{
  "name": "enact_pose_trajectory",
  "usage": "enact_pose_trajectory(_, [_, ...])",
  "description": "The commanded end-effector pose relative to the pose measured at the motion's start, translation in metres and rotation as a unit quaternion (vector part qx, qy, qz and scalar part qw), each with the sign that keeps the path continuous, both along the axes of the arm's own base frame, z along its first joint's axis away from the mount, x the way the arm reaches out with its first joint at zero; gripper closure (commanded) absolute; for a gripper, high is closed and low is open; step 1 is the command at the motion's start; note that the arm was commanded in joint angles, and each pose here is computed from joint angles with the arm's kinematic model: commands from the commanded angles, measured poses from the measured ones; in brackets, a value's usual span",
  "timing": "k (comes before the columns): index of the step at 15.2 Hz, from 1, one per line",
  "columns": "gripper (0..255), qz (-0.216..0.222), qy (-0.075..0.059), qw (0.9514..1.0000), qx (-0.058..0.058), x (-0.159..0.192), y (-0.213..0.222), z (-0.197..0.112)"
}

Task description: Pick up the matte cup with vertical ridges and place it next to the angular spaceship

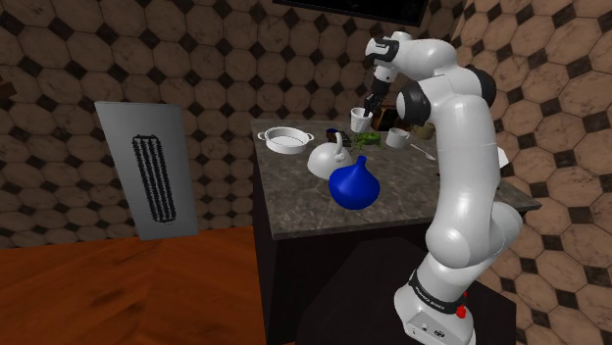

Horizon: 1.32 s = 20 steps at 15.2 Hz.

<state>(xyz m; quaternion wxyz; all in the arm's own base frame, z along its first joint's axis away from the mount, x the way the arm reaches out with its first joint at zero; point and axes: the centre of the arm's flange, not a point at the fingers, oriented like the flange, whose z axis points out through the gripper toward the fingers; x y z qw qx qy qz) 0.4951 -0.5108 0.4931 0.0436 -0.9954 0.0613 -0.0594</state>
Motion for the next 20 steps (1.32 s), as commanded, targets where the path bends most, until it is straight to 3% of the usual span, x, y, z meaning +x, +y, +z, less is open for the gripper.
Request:
enact_pose_trajectory(1, [255,0.0,0.0,1.0,0.0,-0.001,0.0,0.011])
enact_pose_trajectory(6, [255,0.0,0.0,1.0,0.0,-0.001,0.0,0.034])
enact_pose_trajectory(20, [255,0.0,0.0,1.0,0.0,-0.169,-0.077,0.035])
